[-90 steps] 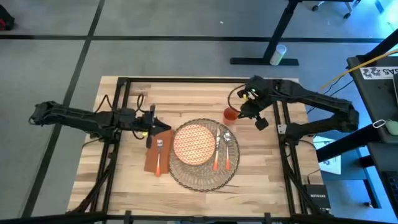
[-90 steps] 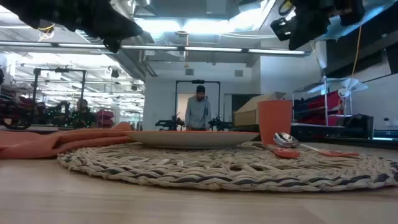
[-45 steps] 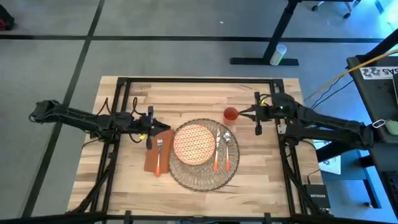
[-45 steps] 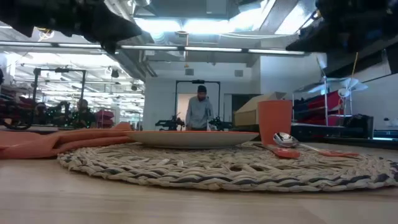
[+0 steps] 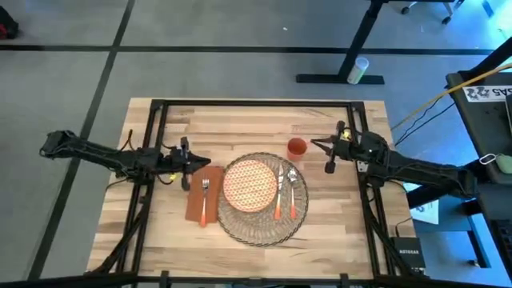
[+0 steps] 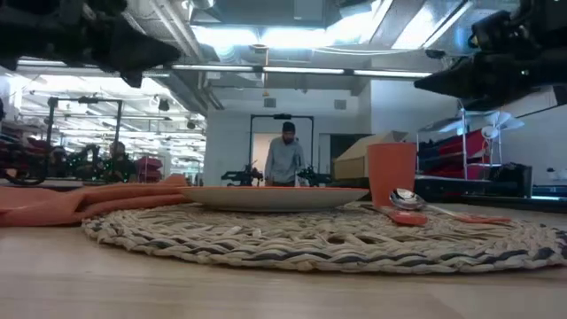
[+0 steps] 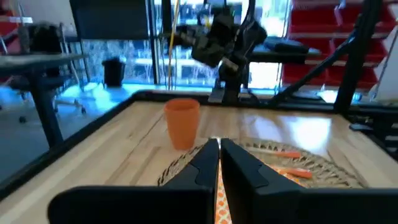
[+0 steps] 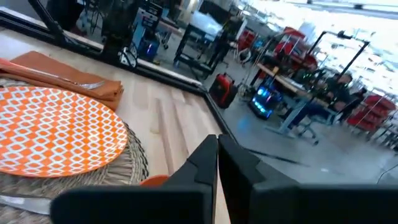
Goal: Set table place
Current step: Return to Home Position
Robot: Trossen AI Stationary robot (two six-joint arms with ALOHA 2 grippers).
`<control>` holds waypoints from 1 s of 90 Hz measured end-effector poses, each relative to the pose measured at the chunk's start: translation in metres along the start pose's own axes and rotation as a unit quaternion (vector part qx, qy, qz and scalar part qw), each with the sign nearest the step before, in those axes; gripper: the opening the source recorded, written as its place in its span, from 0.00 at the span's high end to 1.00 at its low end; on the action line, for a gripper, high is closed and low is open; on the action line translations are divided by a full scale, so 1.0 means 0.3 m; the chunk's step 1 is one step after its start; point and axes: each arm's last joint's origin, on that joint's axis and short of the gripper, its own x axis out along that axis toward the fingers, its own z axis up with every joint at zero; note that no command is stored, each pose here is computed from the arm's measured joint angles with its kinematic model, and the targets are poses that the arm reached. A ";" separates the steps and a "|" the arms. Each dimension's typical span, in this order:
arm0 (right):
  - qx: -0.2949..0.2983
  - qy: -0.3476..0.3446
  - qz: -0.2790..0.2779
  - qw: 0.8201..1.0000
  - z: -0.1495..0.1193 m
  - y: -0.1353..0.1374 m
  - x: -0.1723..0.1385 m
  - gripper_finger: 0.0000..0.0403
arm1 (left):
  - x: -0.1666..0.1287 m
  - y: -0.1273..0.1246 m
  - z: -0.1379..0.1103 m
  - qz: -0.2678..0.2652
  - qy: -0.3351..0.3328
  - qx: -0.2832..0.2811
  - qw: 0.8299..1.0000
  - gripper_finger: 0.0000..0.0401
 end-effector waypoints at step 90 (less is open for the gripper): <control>-0.038 0.093 -0.149 0.984 -0.092 0.015 -0.059 1.00 | -0.111 0.002 -0.129 0.080 0.070 -0.020 0.994 1.00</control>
